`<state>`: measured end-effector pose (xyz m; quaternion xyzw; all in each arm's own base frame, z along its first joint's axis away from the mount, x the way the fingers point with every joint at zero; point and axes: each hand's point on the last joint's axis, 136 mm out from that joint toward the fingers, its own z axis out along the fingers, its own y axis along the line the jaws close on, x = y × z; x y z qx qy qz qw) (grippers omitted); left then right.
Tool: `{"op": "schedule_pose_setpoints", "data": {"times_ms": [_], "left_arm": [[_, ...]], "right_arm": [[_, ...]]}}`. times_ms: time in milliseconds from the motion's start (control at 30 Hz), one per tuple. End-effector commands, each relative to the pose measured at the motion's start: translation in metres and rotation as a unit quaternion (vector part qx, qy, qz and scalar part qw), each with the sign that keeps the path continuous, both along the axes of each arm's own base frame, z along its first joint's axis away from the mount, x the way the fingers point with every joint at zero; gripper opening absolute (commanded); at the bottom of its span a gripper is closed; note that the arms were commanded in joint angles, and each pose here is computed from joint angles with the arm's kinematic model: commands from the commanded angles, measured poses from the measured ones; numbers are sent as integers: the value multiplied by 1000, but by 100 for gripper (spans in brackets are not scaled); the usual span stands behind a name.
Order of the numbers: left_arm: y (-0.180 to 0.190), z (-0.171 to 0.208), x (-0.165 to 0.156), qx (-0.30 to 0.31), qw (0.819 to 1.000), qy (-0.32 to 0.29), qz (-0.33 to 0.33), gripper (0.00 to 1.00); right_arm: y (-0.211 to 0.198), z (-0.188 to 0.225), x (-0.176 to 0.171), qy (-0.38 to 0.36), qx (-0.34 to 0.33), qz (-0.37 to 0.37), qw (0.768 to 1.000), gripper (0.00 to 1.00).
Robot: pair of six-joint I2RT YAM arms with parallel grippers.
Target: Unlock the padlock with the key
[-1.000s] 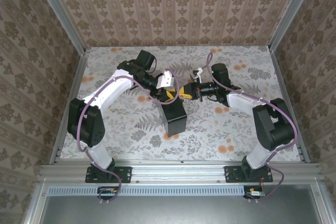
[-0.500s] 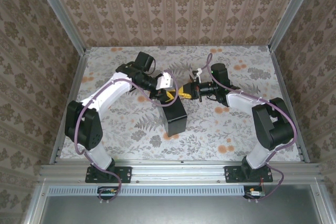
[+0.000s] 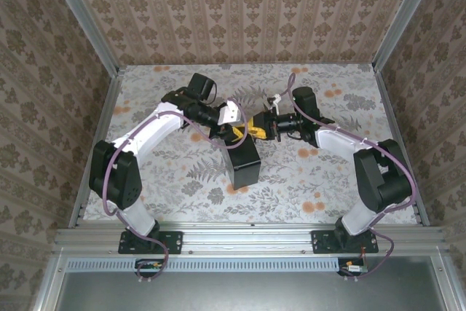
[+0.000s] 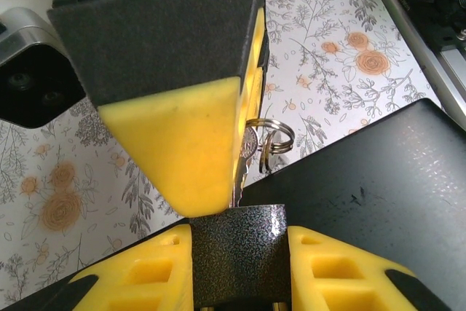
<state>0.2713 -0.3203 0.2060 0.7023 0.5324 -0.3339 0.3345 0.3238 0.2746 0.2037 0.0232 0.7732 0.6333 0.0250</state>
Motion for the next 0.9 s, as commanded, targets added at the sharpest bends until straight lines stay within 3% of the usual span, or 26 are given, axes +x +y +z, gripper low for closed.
{"op": "schedule_pose_setpoints", "data": {"times_ms": [0,200,600,867], "left_arm": [[-11,10,-10,-32,999,2,-23,9],[-11,9,-11,-31,999,6,-23,9],[-7,10,-6,-32,999,5,-15,8],[-6,10,-6,-32,999,6,-12,8]], "right_arm": [[-4,11,-4,-9,1,1,1000,34],[-12,11,-5,-10,-10,-5,1000,44],[-34,0,-12,5,-33,-23,999,46],[-40,2,-16,2,-32,-29,999,31]]}}
